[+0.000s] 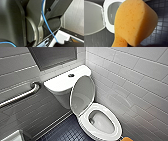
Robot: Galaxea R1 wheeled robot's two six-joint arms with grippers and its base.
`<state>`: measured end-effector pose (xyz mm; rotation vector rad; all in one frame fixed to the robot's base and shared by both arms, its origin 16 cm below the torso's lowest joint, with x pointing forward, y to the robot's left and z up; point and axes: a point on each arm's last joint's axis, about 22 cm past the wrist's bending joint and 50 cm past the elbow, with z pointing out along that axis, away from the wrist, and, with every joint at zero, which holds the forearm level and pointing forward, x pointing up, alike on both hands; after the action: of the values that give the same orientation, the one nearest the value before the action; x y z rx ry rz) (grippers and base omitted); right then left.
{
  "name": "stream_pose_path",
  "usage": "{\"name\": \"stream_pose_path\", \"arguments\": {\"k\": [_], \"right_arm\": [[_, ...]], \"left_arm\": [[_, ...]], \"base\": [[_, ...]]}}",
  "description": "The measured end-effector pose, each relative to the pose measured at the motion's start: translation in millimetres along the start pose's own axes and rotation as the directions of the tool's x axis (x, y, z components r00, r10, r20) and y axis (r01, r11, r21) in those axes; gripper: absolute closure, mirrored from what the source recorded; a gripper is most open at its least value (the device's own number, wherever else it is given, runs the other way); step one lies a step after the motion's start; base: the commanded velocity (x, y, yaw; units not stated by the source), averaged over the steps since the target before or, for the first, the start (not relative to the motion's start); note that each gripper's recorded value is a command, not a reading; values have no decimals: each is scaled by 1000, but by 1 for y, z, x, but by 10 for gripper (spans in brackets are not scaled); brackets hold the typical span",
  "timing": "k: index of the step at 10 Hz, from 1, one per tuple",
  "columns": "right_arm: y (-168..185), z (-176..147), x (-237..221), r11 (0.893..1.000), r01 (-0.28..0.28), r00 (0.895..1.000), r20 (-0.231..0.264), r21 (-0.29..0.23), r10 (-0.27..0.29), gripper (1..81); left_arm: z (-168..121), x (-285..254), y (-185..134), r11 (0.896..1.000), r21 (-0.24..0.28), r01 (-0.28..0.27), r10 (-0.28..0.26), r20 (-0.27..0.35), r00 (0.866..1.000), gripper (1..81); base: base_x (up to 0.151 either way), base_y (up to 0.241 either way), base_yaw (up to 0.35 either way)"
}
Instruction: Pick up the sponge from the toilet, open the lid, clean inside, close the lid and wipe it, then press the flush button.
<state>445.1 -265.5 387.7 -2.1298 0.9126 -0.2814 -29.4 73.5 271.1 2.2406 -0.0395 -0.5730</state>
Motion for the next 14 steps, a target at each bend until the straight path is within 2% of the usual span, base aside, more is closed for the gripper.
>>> {"name": "stream_pose_path", "arguments": {"k": [2,3,5,6,8,9,10,13,14], "right_arm": [[-47,24,23,993,77,997,17,89,-79,811],[-70,37,33,984,118,992,30,131,-123,811],[-97,70,46,967,183,978,68,179,-198,811],[-102,90,46,963,195,972,94,188,-215,811],[-98,123,44,962,211,958,156,174,-239,811],[-96,134,55,960,230,953,161,159,-256,811],[-99,149,70,955,256,947,159,148,-278,811],[-138,201,95,930,329,917,179,166,-356,811],[-145,215,96,926,340,910,190,165,-368,811]], "left_arm": [[0,0,0,1000,0,0,0,0,1000,10],[0,0,0,1000,1,0,0,0,1000,10],[0,0,0,1000,1,-1,1,1,1000,10],[-1,0,-1,1000,2,0,0,0,1000,10],[-1,0,-3,1000,6,-1,1,1,1000,10],[-1,2,-3,1000,6,-2,2,0,1000,10],[-2,1,-4,1000,7,-1,1,0,1000,10],[-4,0,-8,1000,14,0,0,1,1000,10],[-4,0,-9,1000,15,1,-1,2,1000,10]], "base": [[0,0,0],[0,0,0],[0,0,0],[0,0,0],[0,0,0],[0,0,0],[0,0,0],[0,0,0],[0,0,0]]}}
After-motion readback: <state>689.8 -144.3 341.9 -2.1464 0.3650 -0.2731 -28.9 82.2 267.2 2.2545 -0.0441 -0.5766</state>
